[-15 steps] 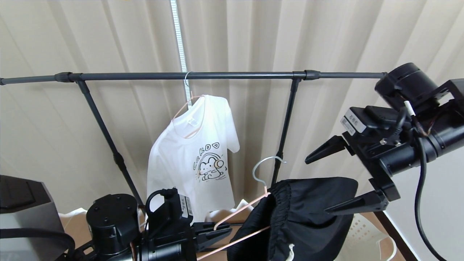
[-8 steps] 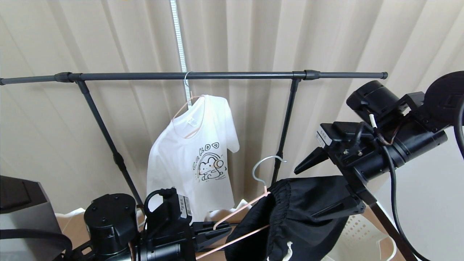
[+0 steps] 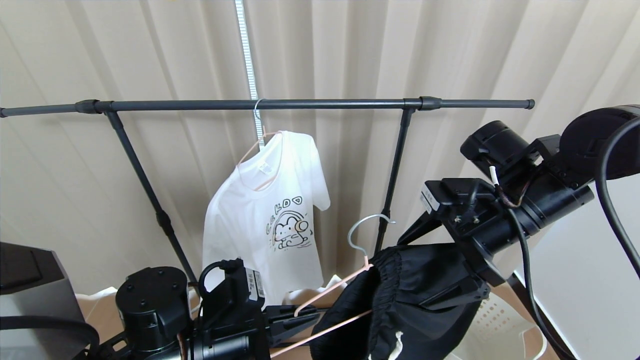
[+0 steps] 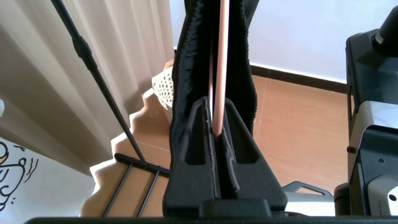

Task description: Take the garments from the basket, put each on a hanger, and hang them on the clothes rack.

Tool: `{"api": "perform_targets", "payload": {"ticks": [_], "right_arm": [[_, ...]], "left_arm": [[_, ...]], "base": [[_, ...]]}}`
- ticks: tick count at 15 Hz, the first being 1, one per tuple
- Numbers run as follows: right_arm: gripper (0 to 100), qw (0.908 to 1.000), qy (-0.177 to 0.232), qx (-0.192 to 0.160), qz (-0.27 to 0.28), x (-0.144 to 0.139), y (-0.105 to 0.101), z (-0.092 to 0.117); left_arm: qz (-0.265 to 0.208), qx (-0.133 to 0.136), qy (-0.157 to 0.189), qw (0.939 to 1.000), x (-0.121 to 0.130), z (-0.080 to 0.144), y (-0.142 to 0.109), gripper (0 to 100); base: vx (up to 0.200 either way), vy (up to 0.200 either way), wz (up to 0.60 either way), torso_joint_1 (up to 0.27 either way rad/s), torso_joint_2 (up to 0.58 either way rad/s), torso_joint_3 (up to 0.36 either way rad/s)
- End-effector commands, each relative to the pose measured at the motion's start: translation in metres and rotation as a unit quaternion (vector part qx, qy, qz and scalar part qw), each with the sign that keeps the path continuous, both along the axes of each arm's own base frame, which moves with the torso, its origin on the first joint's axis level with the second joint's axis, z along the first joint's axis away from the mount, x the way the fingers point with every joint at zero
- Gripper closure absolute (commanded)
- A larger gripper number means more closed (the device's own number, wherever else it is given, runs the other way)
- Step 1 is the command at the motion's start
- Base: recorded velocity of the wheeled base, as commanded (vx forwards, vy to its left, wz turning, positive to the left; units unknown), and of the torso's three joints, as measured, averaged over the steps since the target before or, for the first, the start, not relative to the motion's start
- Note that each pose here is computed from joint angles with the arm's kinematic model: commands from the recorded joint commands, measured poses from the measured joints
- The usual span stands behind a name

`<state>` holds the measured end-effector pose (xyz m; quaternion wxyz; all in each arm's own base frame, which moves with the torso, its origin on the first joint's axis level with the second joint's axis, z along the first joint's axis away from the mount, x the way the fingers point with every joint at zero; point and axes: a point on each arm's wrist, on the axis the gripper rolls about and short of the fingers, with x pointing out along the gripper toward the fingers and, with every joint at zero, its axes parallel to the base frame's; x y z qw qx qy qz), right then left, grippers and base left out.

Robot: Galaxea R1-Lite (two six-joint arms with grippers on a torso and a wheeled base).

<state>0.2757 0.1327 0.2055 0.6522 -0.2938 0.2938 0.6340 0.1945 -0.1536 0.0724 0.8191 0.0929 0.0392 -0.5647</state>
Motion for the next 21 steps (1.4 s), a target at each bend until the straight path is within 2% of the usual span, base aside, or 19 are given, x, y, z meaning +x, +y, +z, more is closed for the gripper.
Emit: {"api": "perform_targets", "payload": {"ticks": [1,12,21], "right_arm": [[0,1.0,0.0,0.0,0.002,0.0006,0.0012,-0.0008],[0,0.9999,-0.011,0.003,0.001,0.0028,0.0021,0.0046],[0,0.9999,-0.008,-0.006,-0.002,0.0065,0.0034,-0.0002]], "left_arm": [[0.0,0.0,0.0,1.0,-0.0001,0.0002,0.0,100],[0.0,-0.001,-0.002,1.0,-0.0002,0.0009,0.0002,100],[0.0,-0.004,-0.005,1.0,-0.0008,0.0032,0.0005,100]], "base": [[0.0,0.0,0.0,0.0,0.0,0.0],[0.0,0.0,0.0,0.0,0.0,0.0],[0.0,0.0,0.0,0.0,0.0,0.0]]}}
